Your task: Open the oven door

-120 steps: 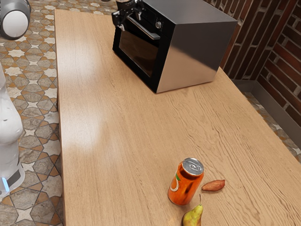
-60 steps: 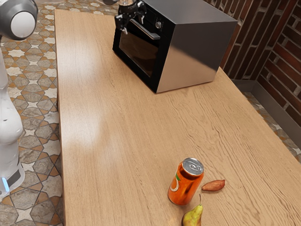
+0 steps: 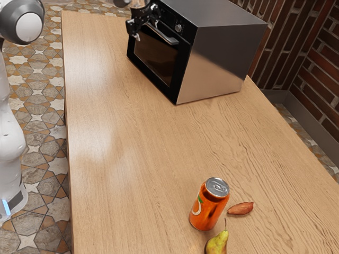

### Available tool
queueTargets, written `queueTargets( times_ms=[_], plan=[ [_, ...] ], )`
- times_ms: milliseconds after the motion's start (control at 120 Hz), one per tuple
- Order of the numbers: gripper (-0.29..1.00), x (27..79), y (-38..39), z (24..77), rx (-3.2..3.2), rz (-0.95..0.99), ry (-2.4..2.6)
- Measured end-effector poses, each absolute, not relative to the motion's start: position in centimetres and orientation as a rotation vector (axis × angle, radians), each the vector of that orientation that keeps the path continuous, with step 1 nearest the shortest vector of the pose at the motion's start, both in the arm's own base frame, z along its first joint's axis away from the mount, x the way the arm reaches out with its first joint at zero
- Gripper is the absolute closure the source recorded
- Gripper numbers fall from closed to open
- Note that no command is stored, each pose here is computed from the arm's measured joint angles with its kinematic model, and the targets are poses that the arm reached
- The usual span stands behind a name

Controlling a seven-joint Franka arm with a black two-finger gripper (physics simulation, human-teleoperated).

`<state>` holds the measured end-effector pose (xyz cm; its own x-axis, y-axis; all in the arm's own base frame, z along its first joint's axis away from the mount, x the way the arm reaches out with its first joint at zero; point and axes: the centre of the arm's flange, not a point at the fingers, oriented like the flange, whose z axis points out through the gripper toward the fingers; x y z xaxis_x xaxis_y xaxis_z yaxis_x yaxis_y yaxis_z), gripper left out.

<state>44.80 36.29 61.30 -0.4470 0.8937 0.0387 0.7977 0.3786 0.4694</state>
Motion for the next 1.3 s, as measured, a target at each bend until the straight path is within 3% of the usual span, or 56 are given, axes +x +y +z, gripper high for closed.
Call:
queueTargets(
  times_ms=[358, 1300],
  plan=[
    [0.03, 44.6, 35.6, 60.5, 1.528, 0.603, 2.403],
    [0.02, 36.1, 33.4, 57.4, 1.456, 0.5, 2.412]
  ],
)
